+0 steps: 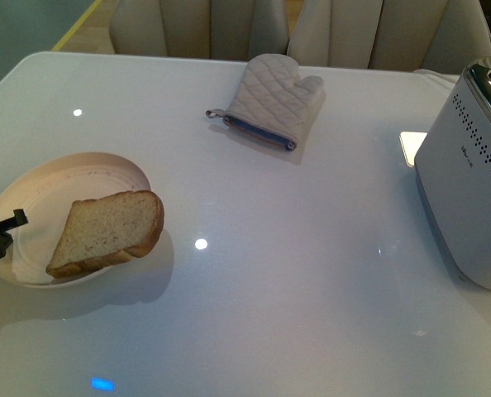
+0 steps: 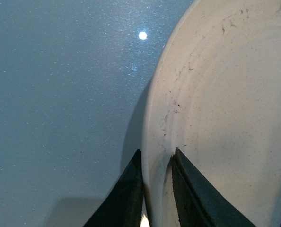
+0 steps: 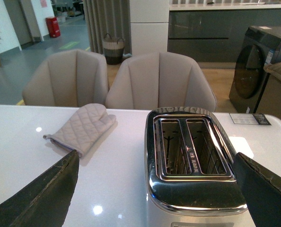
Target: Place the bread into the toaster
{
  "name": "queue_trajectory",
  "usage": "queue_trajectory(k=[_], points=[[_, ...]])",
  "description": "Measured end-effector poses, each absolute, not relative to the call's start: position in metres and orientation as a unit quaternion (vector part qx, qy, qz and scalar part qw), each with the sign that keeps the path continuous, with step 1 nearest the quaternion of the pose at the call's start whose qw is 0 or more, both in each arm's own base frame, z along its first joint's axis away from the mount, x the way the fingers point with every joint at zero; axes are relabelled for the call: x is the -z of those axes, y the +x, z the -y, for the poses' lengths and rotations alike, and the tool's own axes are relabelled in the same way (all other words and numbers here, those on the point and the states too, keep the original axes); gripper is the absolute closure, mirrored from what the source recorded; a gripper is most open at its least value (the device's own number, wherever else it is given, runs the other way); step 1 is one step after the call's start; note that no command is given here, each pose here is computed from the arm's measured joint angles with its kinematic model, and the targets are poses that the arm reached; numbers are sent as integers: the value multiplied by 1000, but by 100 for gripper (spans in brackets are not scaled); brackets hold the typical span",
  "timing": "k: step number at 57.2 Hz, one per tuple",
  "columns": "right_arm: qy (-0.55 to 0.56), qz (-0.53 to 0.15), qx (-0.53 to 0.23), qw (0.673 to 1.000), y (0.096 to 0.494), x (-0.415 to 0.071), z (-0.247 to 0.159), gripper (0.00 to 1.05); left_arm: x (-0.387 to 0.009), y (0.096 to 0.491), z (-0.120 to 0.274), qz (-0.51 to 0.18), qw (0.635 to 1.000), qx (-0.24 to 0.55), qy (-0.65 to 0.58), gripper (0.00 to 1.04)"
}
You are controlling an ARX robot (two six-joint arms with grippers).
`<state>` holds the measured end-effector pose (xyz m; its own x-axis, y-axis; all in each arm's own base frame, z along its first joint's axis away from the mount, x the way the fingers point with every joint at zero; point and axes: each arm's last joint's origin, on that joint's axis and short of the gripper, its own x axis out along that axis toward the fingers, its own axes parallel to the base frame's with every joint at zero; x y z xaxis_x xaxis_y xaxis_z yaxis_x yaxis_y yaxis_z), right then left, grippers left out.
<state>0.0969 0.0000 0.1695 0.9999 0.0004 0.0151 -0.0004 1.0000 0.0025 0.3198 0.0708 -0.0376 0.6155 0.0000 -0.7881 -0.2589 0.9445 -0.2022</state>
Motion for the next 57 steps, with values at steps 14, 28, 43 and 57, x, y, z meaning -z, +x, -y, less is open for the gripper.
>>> queue_trajectory(k=[14,28,43,57], points=[[1,8,0,1000,97,-169,0,9,35,311,-40,-448,878,-66,-156,100],[1,8,0,1000,97,-169,0,9,35,305,-1,-470,872,-32,-133,100],[1,8,0,1000,97,-169,0,9,33,300,42,-489,863,-11,-126,100],[1,8,0,1000,97,-169,0,9,34,292,96,-504,853,8,-134,100]])
